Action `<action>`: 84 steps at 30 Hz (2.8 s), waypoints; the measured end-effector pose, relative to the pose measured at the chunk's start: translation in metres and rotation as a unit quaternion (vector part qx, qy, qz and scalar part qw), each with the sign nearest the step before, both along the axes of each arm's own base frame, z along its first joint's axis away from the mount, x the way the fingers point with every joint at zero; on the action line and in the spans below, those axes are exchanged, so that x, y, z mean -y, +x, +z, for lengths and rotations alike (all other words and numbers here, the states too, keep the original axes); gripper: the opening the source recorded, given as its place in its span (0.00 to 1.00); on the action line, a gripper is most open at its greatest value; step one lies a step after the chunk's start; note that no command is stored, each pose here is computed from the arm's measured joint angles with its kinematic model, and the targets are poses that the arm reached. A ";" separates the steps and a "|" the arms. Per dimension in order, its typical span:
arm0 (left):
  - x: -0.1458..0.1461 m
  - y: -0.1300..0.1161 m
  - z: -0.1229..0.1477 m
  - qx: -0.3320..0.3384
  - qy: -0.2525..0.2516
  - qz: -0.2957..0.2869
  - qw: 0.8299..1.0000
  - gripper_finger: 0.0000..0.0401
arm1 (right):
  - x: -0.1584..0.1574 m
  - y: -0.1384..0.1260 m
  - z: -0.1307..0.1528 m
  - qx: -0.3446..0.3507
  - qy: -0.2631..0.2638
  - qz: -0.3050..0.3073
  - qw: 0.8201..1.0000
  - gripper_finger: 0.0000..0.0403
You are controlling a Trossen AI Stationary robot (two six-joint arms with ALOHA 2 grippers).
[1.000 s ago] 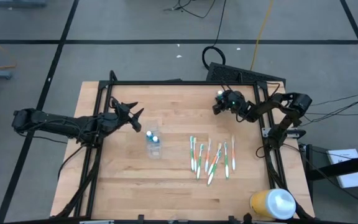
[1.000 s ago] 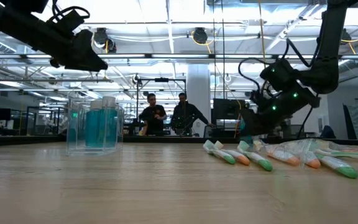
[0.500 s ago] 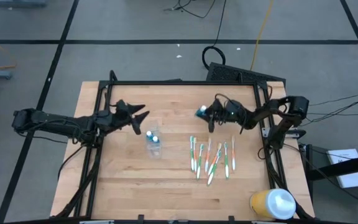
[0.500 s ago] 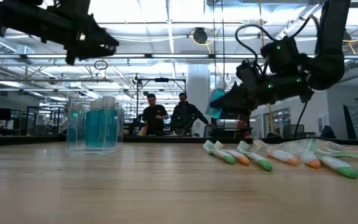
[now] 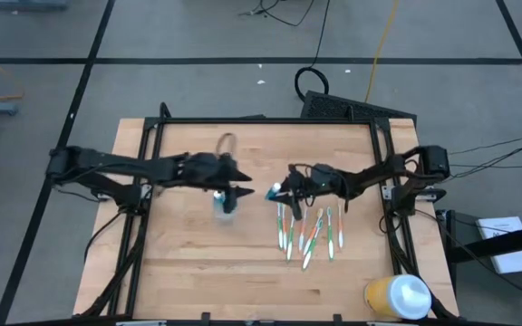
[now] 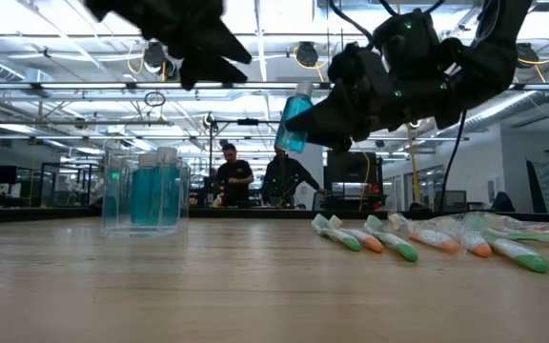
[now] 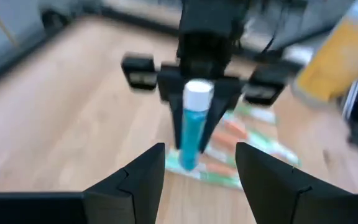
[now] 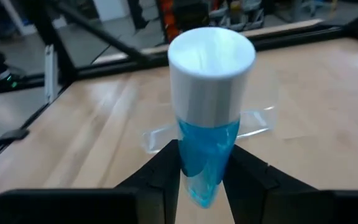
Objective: Pick & Place toothbrushing station
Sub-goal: Put the blue mouthwash in the transparent organizer
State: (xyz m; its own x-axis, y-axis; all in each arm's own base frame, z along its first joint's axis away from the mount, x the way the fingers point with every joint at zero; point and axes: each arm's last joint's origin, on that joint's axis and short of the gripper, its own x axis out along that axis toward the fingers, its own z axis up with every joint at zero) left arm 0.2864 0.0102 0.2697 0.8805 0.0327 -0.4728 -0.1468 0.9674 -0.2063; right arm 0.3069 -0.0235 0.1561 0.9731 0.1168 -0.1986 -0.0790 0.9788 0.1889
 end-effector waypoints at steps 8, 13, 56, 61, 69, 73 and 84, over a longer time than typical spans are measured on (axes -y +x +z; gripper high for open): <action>0.000 0.057 0.029 -0.133 0.024 -0.081 0.987 0.51 | -0.017 0.003 0.000 -0.008 -0.010 0.000 1.000 0.24; 0.004 0.082 0.023 -0.137 0.031 -0.127 0.982 0.51 | -0.024 0.003 0.000 -0.009 -0.012 0.002 1.000 0.24; -0.007 0.109 -0.010 -0.159 -0.014 -0.137 0.978 0.37 | -0.029 0.002 -0.005 -0.034 -0.018 0.001 0.999 0.24; -0.007 0.111 -0.013 -0.161 -0.006 -0.128 0.979 0.37 | -0.029 0.001 -0.005 -0.037 -0.020 0.001 0.999 0.24; -0.008 0.110 -0.010 -0.158 0.004 -0.119 0.980 0.37 | -0.029 0.001 -0.006 -0.037 -0.026 0.001 0.999 0.24; -0.008 0.110 -0.011 -0.161 0.003 -0.119 0.980 0.35 | -0.029 0.001 -0.006 -0.037 -0.027 0.001 0.999 0.24; -0.009 0.107 -0.005 -0.156 0.020 -0.104 0.982 0.24 | -0.029 0.001 -0.006 -0.041 -0.025 0.000 0.999 0.36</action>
